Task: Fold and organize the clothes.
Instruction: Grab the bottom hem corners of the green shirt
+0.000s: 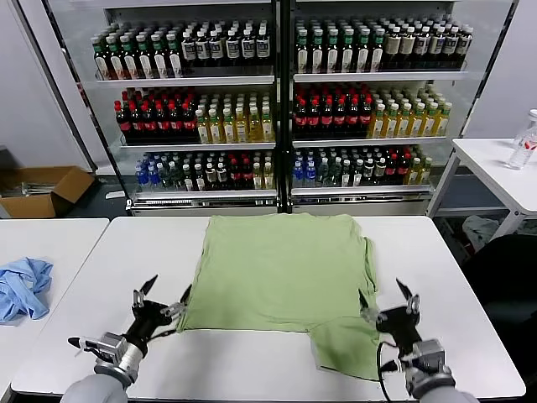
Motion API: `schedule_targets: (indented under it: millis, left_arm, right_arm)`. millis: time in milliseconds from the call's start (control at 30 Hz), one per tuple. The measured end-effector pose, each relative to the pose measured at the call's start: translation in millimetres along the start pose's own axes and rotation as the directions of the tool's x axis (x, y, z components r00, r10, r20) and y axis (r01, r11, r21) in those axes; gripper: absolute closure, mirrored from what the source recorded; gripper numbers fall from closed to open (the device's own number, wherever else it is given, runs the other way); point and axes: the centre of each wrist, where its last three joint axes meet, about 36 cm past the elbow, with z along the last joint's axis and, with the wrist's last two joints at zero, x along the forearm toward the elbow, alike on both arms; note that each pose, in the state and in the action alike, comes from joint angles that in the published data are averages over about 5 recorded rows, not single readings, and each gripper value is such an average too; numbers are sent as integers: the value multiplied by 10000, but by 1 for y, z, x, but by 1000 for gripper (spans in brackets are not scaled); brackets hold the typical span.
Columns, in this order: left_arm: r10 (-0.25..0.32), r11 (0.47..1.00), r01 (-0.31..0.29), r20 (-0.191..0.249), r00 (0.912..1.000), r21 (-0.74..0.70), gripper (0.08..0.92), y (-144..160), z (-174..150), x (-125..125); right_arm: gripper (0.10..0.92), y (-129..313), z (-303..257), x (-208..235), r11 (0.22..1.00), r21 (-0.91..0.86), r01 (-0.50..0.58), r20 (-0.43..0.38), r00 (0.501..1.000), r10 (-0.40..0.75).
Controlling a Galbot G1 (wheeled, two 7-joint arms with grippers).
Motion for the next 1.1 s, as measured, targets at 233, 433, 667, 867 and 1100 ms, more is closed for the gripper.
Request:
schedule_targets:
  millis: [233, 433, 667, 867, 1100]
  left_arm:
    - [-9, 9989, 65, -1201, 9928, 464, 177, -5, 3, 5]
    - [-30, 9961, 197, -1901, 9818, 860, 177, -2, 6, 6]
    - [-34, 9921, 307, -2188, 9758, 1219, 177, 3, 7, 4]
    - [-107, 9895, 422, -2217, 9751, 1380, 177, 6, 8, 1]
    - [37, 9908, 276, -2307, 9730, 1322, 327, 1, 13, 2]
  right_arm:
    - [200, 6, 10, 12, 9995, -297, 105, -536, 9985, -121]
    - [200, 11, 18, 15, 9983, -546, 189, -853, 9961, -235]
    - [200, 15, 25, 13, 9966, -789, 222, -1118, 9932, -310]
    - [281, 17, 29, 10, 9946, -1015, 222, -1318, 9906, -356]
    - [480, 20, 32, 8, 9910, -1311, 286, -1445, 9884, -476]
